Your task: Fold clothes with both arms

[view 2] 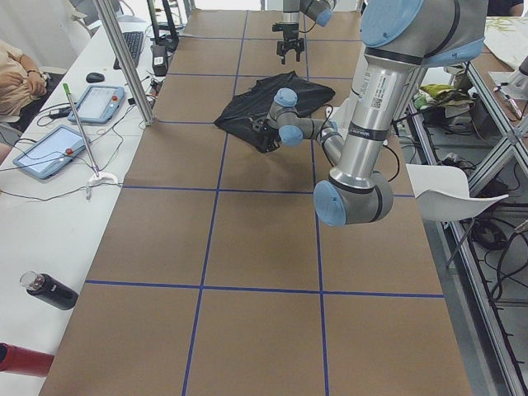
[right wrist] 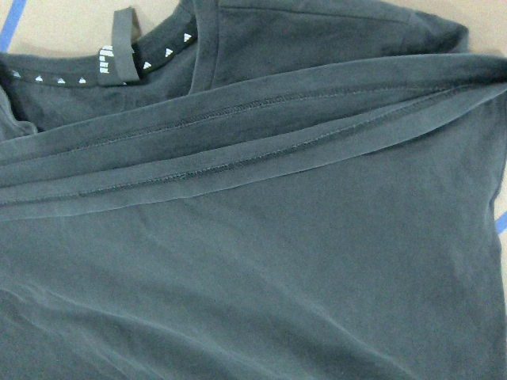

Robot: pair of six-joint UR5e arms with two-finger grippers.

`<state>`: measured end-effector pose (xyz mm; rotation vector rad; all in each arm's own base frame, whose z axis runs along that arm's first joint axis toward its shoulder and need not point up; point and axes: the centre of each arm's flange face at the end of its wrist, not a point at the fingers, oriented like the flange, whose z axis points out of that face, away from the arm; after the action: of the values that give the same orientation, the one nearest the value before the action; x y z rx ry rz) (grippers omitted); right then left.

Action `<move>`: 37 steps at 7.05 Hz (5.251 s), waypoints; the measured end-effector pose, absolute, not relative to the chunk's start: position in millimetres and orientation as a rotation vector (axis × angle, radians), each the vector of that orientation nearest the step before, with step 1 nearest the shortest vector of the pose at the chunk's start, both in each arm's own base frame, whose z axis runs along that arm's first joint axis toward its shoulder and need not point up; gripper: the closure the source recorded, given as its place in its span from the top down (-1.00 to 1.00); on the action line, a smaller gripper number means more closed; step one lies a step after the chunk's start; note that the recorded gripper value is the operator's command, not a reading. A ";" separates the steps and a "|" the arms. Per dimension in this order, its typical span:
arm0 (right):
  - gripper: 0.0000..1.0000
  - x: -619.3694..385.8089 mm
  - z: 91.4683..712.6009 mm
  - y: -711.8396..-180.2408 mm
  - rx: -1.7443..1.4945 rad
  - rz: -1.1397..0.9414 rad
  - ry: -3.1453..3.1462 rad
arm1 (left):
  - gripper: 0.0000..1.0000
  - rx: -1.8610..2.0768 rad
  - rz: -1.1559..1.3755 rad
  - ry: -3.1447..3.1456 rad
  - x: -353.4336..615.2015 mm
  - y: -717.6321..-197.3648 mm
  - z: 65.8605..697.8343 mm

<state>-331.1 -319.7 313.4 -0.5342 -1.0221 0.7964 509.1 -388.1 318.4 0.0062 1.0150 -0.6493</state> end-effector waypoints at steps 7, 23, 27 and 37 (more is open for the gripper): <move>1.00 -334.8 305.4 -322.8 -0.533 0.788 -1.039 | -1.00 0.146 -0.584 1.098 474.6 -438.9 293.5; 0.96 -413.4 262.8 -398.3 -0.303 0.688 -1.094 | 0.98 0.401 -0.404 1.227 409.7 -644.0 275.6; 0.40 -480.5 258.7 -359.5 -0.031 0.021 -0.848 | 0.99 0.373 -0.391 1.233 345.7 -567.7 278.5; -0.28 -564.8 258.6 -327.1 0.180 -0.450 -0.559 | 0.99 0.307 -0.463 1.215 341.4 -559.3 306.6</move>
<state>-564.8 -327.1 258.6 0.1797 -0.5595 -0.4500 341.4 -559.3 306.6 0.3069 1.2152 -0.4630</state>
